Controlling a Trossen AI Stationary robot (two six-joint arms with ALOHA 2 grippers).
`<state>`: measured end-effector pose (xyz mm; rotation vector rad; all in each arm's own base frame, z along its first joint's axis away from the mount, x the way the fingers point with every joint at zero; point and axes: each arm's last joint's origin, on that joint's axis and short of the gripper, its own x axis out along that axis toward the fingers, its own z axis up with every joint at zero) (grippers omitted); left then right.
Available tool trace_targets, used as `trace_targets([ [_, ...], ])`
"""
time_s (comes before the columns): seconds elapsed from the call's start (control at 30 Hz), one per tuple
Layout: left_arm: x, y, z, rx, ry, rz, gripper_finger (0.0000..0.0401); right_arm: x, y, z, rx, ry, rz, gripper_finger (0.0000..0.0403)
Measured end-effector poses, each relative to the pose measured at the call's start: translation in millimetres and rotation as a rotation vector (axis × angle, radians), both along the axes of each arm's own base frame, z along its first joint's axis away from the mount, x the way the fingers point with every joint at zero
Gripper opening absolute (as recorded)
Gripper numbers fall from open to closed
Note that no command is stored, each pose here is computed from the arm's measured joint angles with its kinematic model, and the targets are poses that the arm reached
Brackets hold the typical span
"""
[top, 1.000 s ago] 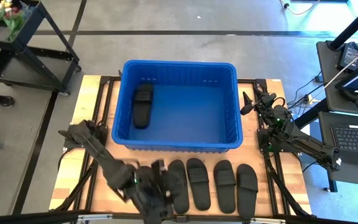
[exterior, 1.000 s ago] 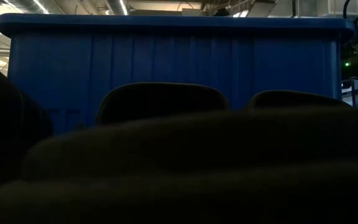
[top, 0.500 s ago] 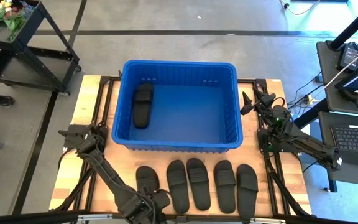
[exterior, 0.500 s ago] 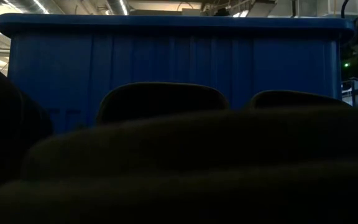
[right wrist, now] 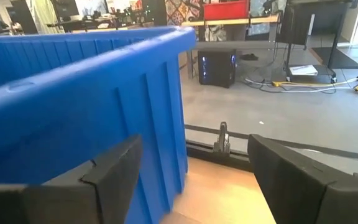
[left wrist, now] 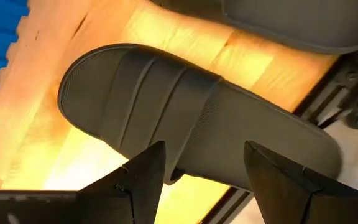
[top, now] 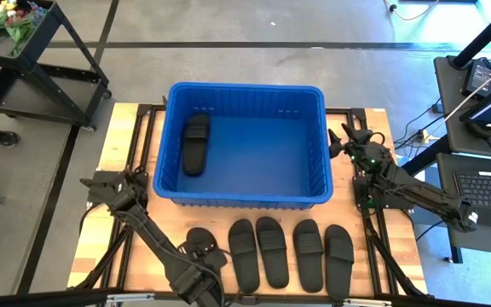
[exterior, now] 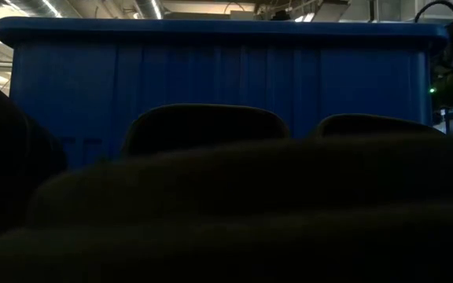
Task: Pick and place slides into bin
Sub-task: Put the black slide into the blue bin
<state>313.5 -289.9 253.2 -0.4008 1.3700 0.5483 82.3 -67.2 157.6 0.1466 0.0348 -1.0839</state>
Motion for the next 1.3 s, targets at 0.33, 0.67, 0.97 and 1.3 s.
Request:
trace_targets([
  [0.33,4,-6,-35,0.065,0.114,-0.001,0.021,1,0,-2,0.017,0.001,-0.002,0.0294],
  [0.67,2,1,-50,0.136,0.188,0.01,0.021,1,0,-2,0.017,0.003,-0.002,0.0294],
  [0.97,6,5,-61,0.165,0.174,-0.007,0.021,1,0,-2,0.016,0.004,-0.001,0.0294],
  [1.3,6,7,-61,0.175,0.181,-0.002,0.0207,1,0,-2,0.016,0.004,-0.001,0.0294],
])
